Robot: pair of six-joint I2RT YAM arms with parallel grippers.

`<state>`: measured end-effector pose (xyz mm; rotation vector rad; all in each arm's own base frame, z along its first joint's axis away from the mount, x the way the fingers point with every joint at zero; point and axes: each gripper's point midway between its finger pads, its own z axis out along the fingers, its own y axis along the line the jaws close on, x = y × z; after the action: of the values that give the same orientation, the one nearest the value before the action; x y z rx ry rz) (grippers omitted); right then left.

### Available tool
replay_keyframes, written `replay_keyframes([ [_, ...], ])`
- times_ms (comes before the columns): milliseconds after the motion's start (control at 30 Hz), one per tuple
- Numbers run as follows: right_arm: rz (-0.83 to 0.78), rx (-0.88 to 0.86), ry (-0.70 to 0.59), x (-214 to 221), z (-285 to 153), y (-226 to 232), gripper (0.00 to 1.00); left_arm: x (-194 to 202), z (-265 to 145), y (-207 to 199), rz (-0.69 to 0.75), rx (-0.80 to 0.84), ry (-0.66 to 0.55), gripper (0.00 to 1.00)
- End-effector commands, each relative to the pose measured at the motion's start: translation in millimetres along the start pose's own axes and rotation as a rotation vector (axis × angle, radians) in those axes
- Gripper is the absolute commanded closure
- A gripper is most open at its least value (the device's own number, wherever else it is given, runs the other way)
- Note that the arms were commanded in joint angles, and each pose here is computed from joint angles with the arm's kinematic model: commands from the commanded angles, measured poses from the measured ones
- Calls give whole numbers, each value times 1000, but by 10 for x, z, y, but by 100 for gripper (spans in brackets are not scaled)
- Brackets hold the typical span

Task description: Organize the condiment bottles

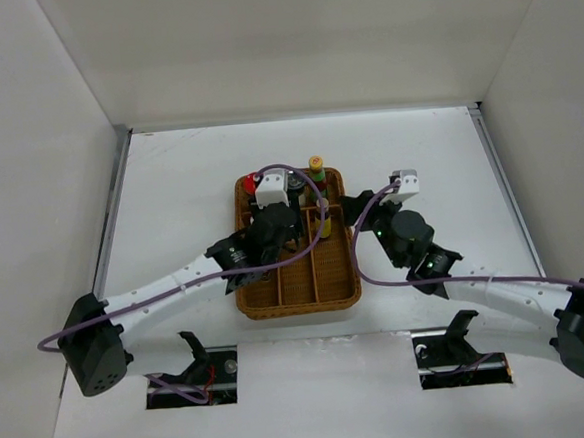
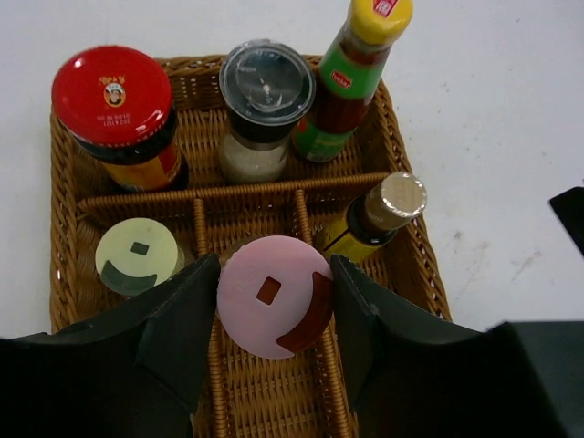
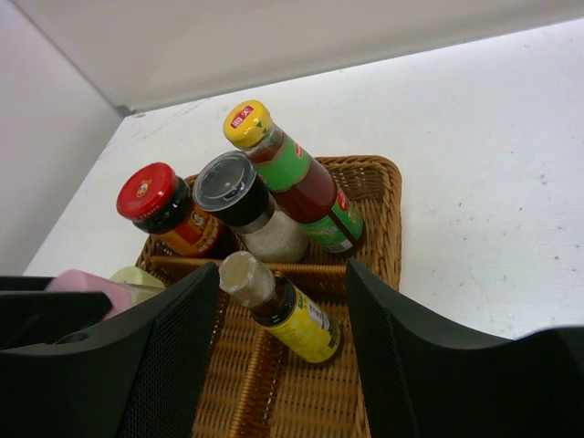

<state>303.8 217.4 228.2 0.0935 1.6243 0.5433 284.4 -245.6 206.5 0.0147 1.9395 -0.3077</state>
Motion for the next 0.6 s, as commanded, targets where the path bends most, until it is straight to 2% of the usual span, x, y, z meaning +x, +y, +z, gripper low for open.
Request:
replay_keyframes([
  [0,65,-16,-63,-185,-4,46,38,-74,76,-101,-92,51,-33,64],
  [567,87,-25,-71,-174,7,49,37,327,542,41,-123,38,26,60],
])
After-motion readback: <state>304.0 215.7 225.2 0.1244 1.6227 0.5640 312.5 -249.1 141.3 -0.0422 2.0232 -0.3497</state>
